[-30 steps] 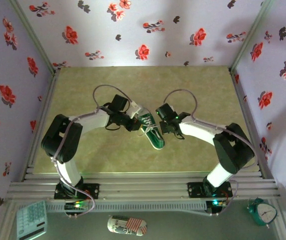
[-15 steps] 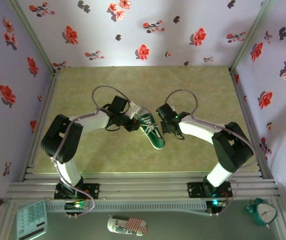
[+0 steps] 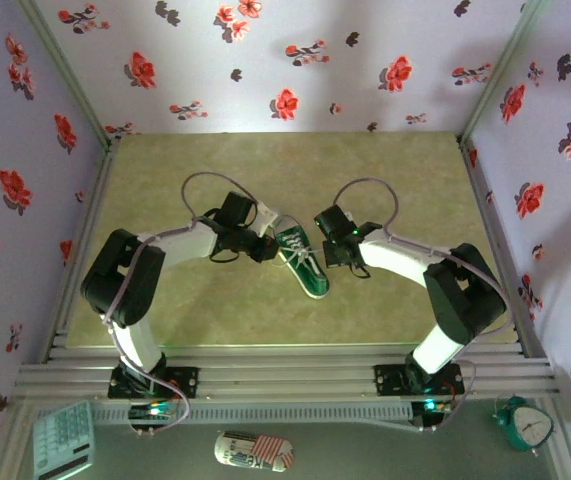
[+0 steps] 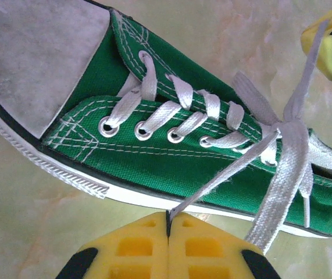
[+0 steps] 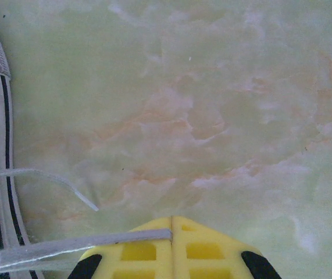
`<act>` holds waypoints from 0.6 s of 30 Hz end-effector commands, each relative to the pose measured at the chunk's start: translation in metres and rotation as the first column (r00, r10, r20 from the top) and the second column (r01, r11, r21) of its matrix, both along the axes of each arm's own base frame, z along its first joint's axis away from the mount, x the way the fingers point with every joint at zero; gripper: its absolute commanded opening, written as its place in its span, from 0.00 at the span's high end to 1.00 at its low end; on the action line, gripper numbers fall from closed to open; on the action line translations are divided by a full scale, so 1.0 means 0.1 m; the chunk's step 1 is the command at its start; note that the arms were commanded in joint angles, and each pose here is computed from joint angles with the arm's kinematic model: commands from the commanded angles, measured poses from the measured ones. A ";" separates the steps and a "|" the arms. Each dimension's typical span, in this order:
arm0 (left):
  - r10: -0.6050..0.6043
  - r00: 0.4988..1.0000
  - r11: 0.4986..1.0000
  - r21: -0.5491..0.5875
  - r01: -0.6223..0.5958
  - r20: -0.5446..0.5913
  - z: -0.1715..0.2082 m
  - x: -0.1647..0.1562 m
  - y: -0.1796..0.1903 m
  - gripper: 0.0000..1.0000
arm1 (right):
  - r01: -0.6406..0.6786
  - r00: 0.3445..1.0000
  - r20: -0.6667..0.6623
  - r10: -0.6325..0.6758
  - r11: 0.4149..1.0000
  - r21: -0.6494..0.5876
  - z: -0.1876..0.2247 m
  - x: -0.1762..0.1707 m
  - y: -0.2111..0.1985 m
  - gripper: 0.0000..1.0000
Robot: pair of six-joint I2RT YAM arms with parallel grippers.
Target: Tie the shoes
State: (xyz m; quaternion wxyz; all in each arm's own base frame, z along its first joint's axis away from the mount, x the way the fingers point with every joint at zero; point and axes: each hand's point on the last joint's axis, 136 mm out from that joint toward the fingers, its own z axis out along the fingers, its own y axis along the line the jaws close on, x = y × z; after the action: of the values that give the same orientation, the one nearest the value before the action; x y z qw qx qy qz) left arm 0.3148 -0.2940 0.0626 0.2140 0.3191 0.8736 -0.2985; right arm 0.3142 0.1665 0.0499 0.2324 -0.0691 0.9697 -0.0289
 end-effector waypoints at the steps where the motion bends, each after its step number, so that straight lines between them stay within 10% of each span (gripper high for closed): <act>1: 0.151 0.988 0.982 0.116 -0.151 0.012 -0.13 0.17 0.43 1.00 | 0.113 0.992 -0.033 -0.119 0.984 -0.139 -0.11 -0.07 -0.47 1.00; 10: 0.151 0.989 0.983 0.107 -0.151 0.011 -0.11 0.18 0.43 1.00 | 0.126 0.990 -0.044 -0.132 0.985 -0.116 -0.14 -0.07 -0.48 1.00; 15: 0.054 0.998 0.998 -0.010 -0.054 0.015 0.17 0.03 0.12 1.00 | -0.100 0.995 -0.013 0.102 0.987 0.123 0.00 -0.07 0.15 1.00; 18: 0.026 0.998 0.998 -0.062 -0.022 0.063 0.46 -0.01 0.00 0.59 | -0.197 0.980 0.052 0.190 0.959 0.203 0.23 -0.08 0.43 0.92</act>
State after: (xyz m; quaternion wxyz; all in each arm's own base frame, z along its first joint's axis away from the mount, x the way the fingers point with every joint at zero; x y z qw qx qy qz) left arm 0.3145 -0.2931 0.0788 0.2287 0.3144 0.8693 -0.3052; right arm 0.3051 0.1857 0.0482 0.2230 -0.0987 0.9689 0.0410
